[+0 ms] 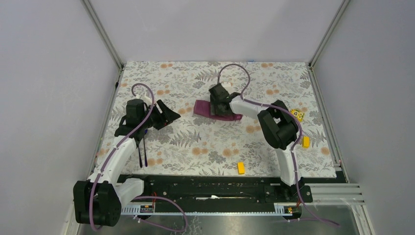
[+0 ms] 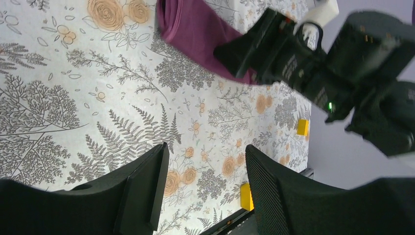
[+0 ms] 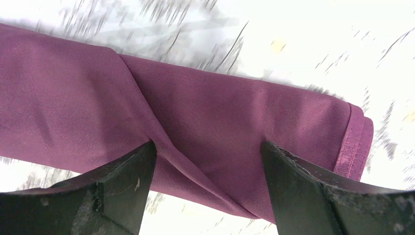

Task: Fold the napkin into a case and place the utensils inside
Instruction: Move the smaller rectangle folded napkin to the corner of the board.

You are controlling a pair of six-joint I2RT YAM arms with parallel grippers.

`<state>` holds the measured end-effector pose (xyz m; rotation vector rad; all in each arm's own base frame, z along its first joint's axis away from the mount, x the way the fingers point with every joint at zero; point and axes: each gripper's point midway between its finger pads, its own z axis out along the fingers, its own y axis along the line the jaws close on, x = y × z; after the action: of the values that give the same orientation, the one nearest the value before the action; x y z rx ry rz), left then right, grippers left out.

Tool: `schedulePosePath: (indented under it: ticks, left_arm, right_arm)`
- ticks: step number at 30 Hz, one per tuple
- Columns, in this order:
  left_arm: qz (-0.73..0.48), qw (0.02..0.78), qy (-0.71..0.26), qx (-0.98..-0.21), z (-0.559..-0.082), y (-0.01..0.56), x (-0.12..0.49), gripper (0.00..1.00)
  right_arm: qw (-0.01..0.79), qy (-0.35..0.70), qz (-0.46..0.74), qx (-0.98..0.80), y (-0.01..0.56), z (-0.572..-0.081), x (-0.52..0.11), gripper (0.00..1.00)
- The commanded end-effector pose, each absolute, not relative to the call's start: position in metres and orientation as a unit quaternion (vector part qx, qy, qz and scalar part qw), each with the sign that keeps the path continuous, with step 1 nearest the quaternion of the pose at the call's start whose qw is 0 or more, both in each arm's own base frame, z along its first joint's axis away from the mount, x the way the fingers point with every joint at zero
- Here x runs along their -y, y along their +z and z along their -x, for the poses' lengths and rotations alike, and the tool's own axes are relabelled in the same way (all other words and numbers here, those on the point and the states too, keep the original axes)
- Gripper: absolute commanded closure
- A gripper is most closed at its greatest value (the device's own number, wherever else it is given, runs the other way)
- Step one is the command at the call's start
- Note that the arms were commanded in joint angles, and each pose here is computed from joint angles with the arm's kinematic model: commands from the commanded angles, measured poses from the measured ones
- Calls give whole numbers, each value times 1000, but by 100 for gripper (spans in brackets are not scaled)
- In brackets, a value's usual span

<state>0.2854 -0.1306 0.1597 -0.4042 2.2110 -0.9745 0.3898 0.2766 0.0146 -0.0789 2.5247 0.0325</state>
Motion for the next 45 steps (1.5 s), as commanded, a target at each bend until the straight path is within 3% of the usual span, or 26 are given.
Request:
schedulePosePath:
  ticks: [1,12,20,28,32,39,45]
  left_arm:
    - [122,375,-392,-831,-301,194,135,37]
    - [123,368,-383,-838,-311,191,134,37]
    - [129,359,-382,-841,-321,188,135,37]
    - [133,351,-389,-841,-324,187,137,37]
    - [132,344,-392,-843,-322,187,139,37]
    - [134,335,-372,-855,-311,189,133,36]
    - [147,326,-360,-862,-303,197,129,37]
  right_arm:
    - [269,-33,20,-962,-12,-426,-234,15]
    - [255,-83,97,-958,-12,-505,-174,15]
    - [295,-57,128,-945,11,-549,-148,15]
    - [345,-7,97,-933,110,-545,-157,11]
    - [346,33,43,-937,117,-536,-142,11]
    - [325,66,-39,-943,84,-545,-99,25]
    - [297,80,-61,-950,44,-541,-77,45]
